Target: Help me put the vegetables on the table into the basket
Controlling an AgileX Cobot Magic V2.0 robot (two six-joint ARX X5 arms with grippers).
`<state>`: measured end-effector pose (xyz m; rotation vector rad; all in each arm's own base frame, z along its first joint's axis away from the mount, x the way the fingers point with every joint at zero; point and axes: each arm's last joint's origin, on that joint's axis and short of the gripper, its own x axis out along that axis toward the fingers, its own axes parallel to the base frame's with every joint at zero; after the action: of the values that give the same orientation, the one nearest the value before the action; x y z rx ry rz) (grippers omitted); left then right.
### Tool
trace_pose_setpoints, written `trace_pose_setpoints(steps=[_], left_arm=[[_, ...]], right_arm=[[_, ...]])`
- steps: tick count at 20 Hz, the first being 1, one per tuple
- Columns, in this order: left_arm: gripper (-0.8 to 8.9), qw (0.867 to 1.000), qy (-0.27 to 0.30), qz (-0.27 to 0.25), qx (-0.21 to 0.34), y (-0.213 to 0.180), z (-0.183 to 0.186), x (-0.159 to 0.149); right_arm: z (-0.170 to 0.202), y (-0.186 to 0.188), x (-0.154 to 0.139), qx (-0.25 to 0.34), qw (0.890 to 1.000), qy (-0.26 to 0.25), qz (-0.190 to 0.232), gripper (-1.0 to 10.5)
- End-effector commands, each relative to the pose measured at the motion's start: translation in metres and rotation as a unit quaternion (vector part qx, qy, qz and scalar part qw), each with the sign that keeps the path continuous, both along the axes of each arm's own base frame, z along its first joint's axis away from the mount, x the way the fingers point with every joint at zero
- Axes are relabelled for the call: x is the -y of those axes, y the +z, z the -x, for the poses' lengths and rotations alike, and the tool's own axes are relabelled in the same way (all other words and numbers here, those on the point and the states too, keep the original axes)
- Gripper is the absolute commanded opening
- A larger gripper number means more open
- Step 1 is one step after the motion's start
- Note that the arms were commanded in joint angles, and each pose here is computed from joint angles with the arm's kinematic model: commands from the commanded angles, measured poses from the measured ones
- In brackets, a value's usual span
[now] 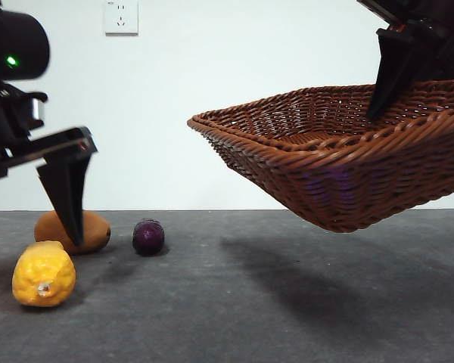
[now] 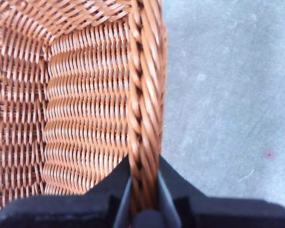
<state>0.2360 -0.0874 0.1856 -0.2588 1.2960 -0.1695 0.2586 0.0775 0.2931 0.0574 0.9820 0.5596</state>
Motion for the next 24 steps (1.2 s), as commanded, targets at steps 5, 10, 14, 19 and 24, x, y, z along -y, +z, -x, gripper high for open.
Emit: trace_pose_setpoints(steps=[5,10,14,19,24], left_arm=[[4.12,0.999,0.031,0.006,-0.027,-0.016,-0.005,0.017],[-0.08,0.999,0.023,0.012,-0.024,-0.016,-0.005,0.022],[-0.08,0.999,0.018,0.021,-0.023,-0.016,-0.006,0.023],[-0.08,0.999,-0.027,0.017,0.010,-0.002,-0.002,0.022],[-0.08,0.983,-0.086,0.044,0.156,0.063,0.031,0.009]], right_arm=[[0.001,0.002,-0.001,0.013,1.000,0.021,-0.002,-0.1],[0.001,0.001,0.000,0.018,0.999,0.030,0.004,-0.1],[0.001,0.000,-0.001,0.016,0.999,0.033,0.000,-0.1],[0.002,-0.001,-0.001,0.010,0.999,0.037,-0.005,-0.1],[0.001,-0.004,-0.002,-0.007,1.000,0.023,-0.009,-0.1]])
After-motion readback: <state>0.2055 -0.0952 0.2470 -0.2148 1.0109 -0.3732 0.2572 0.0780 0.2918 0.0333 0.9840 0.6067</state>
